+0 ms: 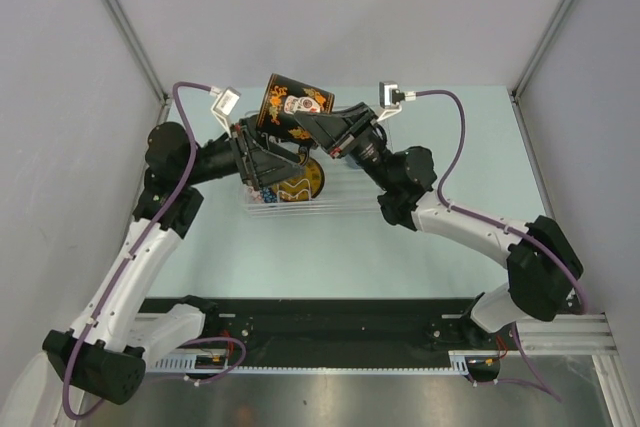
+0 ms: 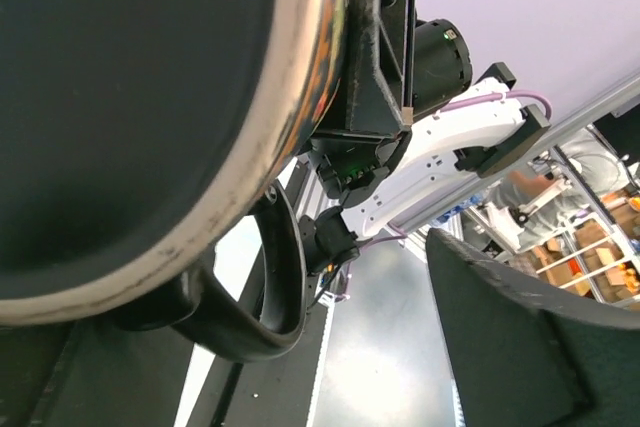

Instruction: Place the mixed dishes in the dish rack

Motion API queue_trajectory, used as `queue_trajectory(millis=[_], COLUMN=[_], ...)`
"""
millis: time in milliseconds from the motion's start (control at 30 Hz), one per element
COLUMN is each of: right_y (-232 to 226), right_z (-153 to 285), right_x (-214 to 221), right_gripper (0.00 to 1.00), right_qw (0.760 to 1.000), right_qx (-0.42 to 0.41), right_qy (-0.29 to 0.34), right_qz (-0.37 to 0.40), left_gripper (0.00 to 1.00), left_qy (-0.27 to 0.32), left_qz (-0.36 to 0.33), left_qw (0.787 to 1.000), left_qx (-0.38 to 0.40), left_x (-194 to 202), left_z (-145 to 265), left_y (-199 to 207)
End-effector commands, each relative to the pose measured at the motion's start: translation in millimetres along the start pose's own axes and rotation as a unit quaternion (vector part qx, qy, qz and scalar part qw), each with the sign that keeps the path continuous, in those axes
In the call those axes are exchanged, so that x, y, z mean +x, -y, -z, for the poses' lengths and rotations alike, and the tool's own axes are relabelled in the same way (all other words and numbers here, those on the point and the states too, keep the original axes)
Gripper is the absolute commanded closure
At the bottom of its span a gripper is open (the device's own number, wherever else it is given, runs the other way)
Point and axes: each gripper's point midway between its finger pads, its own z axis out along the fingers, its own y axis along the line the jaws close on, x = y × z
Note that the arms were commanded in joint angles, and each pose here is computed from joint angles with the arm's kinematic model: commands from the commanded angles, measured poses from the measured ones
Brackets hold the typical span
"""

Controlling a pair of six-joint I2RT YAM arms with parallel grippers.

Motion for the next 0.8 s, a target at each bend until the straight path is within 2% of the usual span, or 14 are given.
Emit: queue_trajectory(millis=[0, 67, 200, 233, 300, 333, 400, 433, 667, 767], right_y=[-125, -125, -125, -128, -130, -129, -129, -130, -126, -124], right_z=[3, 0, -5, -5, -5, -5, -6, -6, -7, -7], right_x=[-67, -65, -52, -52, -50, -49, -48, -47, -39, -33], right_gripper=[1.0, 1.0, 1.0, 1.0, 1.0, 1.0, 1.0, 1.0, 1.0, 1.0], right_qw=[0.964, 0.964, 0.965, 0.964, 0.964, 0.965, 0.965, 0.965, 0.966, 0.967], right_qx=[-0.225, -0.225, -0.229, -0.232, -0.234, -0.234, -0.232, -0.233, -0.229, -0.229], right_qy=[0.135, 0.136, 0.126, 0.126, 0.123, 0.122, 0.123, 0.122, 0.113, 0.106], right_qz=[0.027, 0.021, 0.001, 0.002, 0.0, -0.002, -0.005, -0.006, -0.026, -0.036], left_gripper=[0.15, 0.23, 0.3, 0.36, 0.42, 0.5, 0.54, 0.61, 0.66, 0.76], left_qy=[0.003, 0.007, 0.018, 0.021, 0.03, 0.035, 0.042, 0.046, 0.067, 0.066], left_qz=[-0.011, -0.006, -0.009, -0.009, -0.011, -0.01, -0.012, -0.01, -0.024, -0.027], left_qw=[1.0, 1.0, 0.999, 0.999, 0.999, 0.999, 0.999, 0.999, 0.997, 0.997], left_qx=[0.028, 0.03, 0.027, 0.024, 0.017, 0.01, 0.001, -0.004, -0.006, 0.004], left_x=[-8, -11, -17, -18, -24, -27, -33, -36, -55, -57], left_z=[-5, -6, -8, -8, -8, -9, -8, -9, -6, -5], left_y=[15, 15, 15, 13, 11, 8, 6, 3, 6, 10])
